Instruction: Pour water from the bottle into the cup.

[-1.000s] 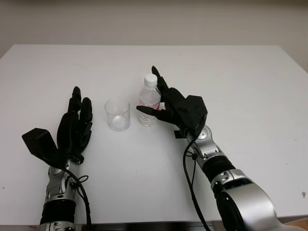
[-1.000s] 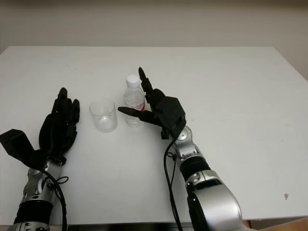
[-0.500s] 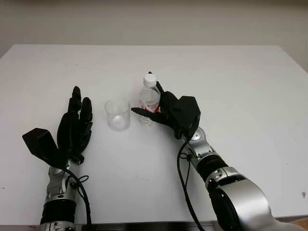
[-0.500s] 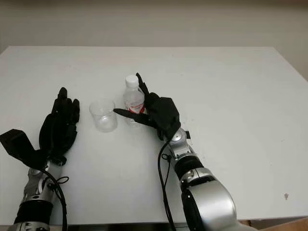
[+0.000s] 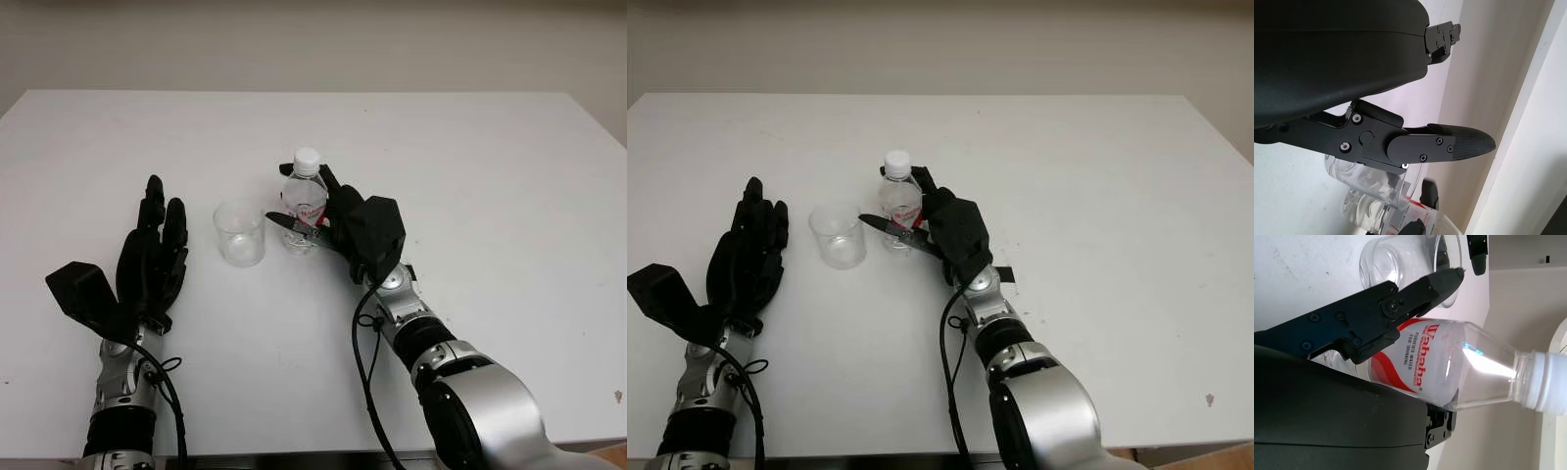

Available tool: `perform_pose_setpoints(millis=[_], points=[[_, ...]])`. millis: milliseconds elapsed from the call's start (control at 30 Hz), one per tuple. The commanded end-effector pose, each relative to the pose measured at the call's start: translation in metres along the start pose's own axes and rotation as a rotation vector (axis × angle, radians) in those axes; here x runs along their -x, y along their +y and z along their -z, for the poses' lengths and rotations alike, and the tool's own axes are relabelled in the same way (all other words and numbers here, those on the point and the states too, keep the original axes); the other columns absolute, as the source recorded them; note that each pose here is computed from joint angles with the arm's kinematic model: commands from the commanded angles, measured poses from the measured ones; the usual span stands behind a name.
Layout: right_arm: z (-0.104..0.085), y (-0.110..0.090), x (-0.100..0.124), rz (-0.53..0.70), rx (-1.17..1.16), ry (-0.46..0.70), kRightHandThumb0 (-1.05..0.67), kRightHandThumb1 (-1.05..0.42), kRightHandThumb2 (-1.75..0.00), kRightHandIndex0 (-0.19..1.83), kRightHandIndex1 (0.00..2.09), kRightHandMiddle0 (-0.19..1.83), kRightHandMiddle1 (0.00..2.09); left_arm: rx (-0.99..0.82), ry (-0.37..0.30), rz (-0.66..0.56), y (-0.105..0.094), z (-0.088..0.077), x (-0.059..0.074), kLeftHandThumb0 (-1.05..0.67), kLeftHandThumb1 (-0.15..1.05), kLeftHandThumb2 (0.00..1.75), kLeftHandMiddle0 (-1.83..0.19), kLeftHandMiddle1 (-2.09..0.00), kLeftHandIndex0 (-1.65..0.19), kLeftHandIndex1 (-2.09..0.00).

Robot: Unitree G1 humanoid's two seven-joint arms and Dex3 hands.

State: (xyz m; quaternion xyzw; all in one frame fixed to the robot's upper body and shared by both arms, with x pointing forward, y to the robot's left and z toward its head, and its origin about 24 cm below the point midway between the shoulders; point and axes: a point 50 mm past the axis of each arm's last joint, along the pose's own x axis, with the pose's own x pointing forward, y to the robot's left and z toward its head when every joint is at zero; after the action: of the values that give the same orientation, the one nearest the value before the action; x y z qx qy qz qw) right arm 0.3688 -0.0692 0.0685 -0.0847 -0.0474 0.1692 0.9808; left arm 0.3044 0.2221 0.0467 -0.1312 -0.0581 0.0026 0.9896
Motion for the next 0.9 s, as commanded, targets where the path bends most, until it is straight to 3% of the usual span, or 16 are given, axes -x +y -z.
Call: perform_pose_setpoints(millis=[0,133,200,400,667,867], points=[[-0.005,0.003,-0.002,-0.009,0.019,-0.025,-0.50,-0.95,-0.07,0.69,2.04,0.42,2.04,0.017,0.053,-0.034,0.005,0.014,0.012,-0.68,1.05,0.37,0.15,-0.05,0.18,-0.05],[-0.005,0.004,-0.002,-0.020,0.053,-0.027,-0.51,-1.03,-0.07,0.98,2.09,0.67,2.09,0.009,0.053,-0.031,0.006,0.014,0.013,-0.69,1.05,0.38,0.15,-0.06,0.17,-0.05],[-0.005,0.004,-0.002,-0.027,0.066,-0.027,-0.49,-1.04,-0.16,1.15,2.09,0.85,2.09,0.011,0.052,-0.028,0.006,0.014,0.013,-0.69,1.05,0.37,0.15,-0.05,0.18,-0.05],[-0.008,0.005,-0.001,-0.008,0.132,-0.067,-0.37,-1.05,-0.30,1.43,2.09,1.16,2.09,0.010,0.055,-0.034,0.007,0.014,0.013,-0.69,1.05,0.36,0.14,-0.06,0.16,-0.06],[-0.009,0.005,-0.003,0.017,0.093,-0.071,-0.34,-1.05,-0.38,1.50,2.09,1.23,2.09,0.003,0.058,-0.032,0.008,0.013,0.012,-0.69,1.05,0.36,0.14,-0.06,0.17,-0.05],[-0.025,-0.008,-0.011,0.058,0.114,-0.106,-0.34,-1.05,-0.38,1.50,2.09,1.23,2.09,0.000,0.060,-0.030,0.008,0.011,0.010,-0.69,1.05,0.37,0.14,-0.05,0.17,-0.05]])
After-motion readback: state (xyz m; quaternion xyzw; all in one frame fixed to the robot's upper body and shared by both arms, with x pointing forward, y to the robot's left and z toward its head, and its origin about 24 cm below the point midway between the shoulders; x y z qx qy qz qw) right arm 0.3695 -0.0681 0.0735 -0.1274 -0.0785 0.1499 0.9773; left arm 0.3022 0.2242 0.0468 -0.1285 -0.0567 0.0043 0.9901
